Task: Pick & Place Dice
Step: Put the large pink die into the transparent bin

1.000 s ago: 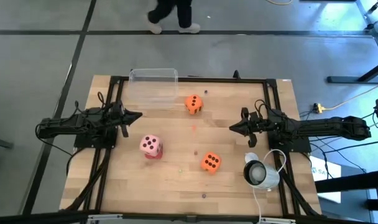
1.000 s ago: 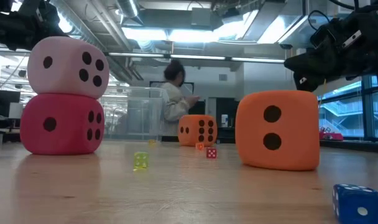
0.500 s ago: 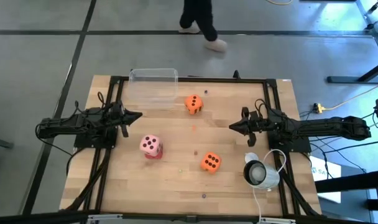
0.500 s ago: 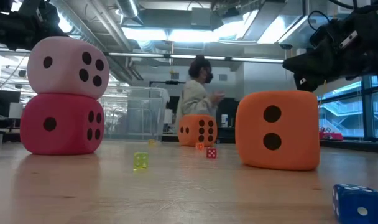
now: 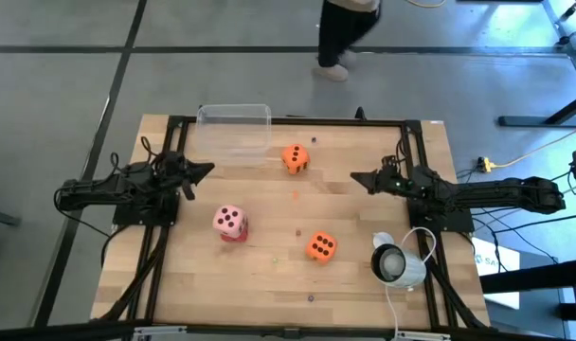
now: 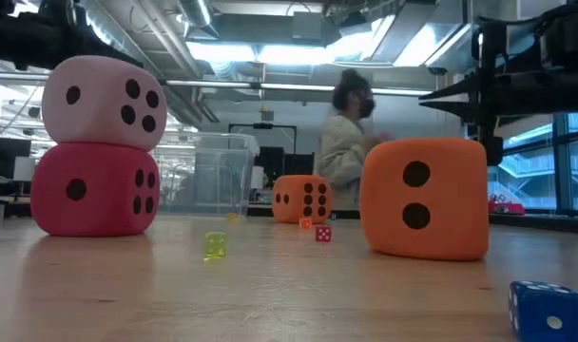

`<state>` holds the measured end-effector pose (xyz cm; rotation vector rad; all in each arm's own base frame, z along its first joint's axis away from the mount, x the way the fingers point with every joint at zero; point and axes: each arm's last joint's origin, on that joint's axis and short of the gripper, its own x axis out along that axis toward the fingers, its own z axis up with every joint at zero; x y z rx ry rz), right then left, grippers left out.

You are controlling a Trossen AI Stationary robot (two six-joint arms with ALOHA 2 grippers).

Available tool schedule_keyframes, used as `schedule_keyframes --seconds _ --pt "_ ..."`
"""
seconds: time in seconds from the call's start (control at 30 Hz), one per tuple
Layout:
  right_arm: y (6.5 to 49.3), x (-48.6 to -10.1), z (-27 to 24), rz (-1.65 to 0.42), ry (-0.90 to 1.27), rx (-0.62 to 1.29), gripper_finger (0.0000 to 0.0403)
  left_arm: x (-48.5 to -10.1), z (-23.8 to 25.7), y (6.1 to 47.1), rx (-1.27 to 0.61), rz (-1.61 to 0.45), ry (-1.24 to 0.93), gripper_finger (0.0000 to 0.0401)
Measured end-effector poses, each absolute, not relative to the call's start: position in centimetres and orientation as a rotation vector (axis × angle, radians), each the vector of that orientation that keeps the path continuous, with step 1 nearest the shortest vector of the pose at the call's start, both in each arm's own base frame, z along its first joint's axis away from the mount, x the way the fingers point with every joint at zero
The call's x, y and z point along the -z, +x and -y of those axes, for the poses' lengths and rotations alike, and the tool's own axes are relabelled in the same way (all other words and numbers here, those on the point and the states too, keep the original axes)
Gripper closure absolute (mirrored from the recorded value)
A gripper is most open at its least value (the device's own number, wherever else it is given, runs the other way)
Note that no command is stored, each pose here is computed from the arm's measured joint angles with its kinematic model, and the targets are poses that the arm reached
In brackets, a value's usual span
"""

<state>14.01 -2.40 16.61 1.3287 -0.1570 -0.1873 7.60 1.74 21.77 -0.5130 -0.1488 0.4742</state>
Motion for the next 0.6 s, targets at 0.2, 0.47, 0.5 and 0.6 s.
schedule_keyframes --seconds 0.2,0.47,0.5,0.6 --pt "13.99 -16.58 2.50 0.174 1.300 0.221 0.0375 -21.91 -1.76 7.58 -0.476 0.175 -0.555 0.0400" --pt "14.00 -16.50 2.45 0.151 1.267 0.214 0.0375 -22.08 -1.77 7.60 -0.473 0.195 -0.570 0.0400" --pt "14.00 -16.49 2.46 0.147 1.232 0.217 0.0375 -22.06 -1.77 7.64 -0.474 0.189 -0.560 0.0400" --pt "13.98 -16.50 2.52 0.155 1.181 0.239 0.0375 -22.27 -1.71 7.85 -0.442 0.191 -0.540 0.0400"
